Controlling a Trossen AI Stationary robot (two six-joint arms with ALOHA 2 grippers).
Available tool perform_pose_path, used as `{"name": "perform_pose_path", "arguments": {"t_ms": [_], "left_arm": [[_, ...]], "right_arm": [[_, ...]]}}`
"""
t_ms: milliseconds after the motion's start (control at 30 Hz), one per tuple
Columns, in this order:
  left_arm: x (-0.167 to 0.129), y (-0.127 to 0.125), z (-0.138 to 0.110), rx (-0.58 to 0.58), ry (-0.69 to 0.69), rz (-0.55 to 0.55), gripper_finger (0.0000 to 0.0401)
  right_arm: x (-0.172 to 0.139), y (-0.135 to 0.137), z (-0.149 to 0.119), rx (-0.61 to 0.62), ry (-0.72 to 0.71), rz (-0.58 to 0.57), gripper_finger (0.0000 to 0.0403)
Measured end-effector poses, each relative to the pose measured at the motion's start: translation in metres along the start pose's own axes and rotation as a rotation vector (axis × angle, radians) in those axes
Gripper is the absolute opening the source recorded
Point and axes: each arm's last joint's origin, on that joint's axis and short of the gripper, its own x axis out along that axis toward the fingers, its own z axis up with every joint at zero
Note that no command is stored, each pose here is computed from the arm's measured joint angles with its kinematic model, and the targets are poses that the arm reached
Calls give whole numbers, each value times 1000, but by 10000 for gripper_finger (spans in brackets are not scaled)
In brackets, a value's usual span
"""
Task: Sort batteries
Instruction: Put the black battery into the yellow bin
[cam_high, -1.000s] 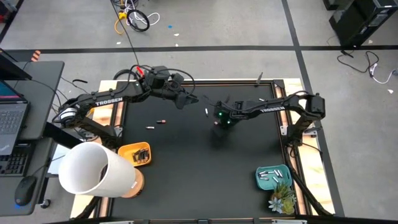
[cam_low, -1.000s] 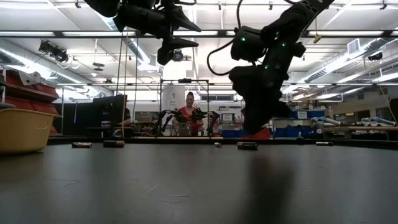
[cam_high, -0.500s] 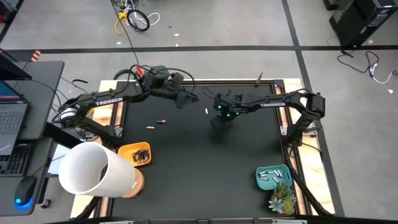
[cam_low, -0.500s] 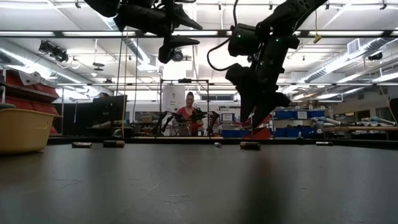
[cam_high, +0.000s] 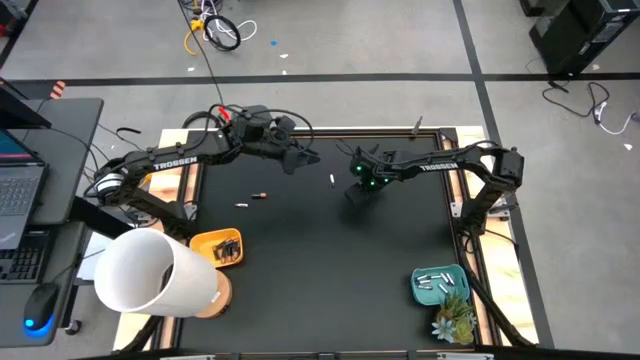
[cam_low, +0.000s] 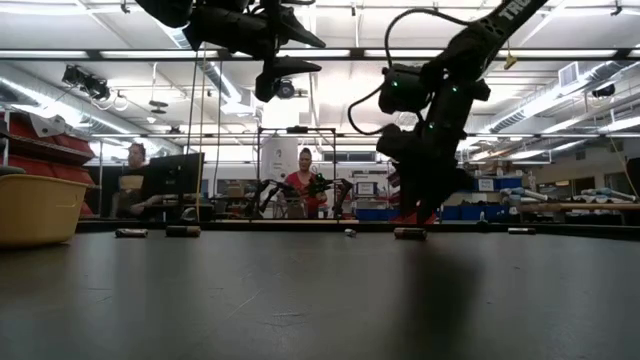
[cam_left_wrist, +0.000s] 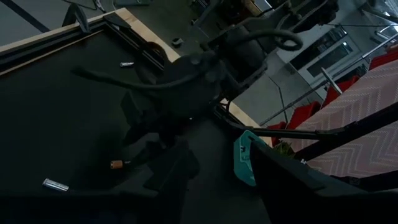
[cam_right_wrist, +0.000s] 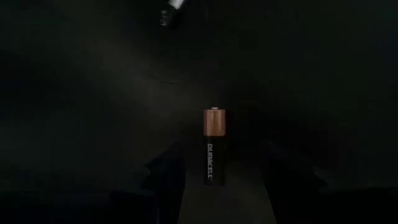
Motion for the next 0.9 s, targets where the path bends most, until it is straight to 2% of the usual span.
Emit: {"name": "perform_pose_path", "arguments": {"t_ms": [233, 367, 467, 600, 900], "left_arm": [[0, 0, 0, 0, -1, 2, 186], [0, 0, 0, -4, -1, 3, 186], [0, 0, 0, -7, 0, 3, 186], [0, 0, 0, -3, 0, 3, 186], [0, 0, 0, 1, 1, 3, 186]], "right_arm": [[25, -2, -5, -26, 76, -24, 188], [37, -1, -6, -40, 95, -79, 175], [39, -2, -6, -42, 98, -94, 133], [39, -4, -8, -93, 119, -103, 31], [35, -1, -3, -118, 130, -98, 23]]}}
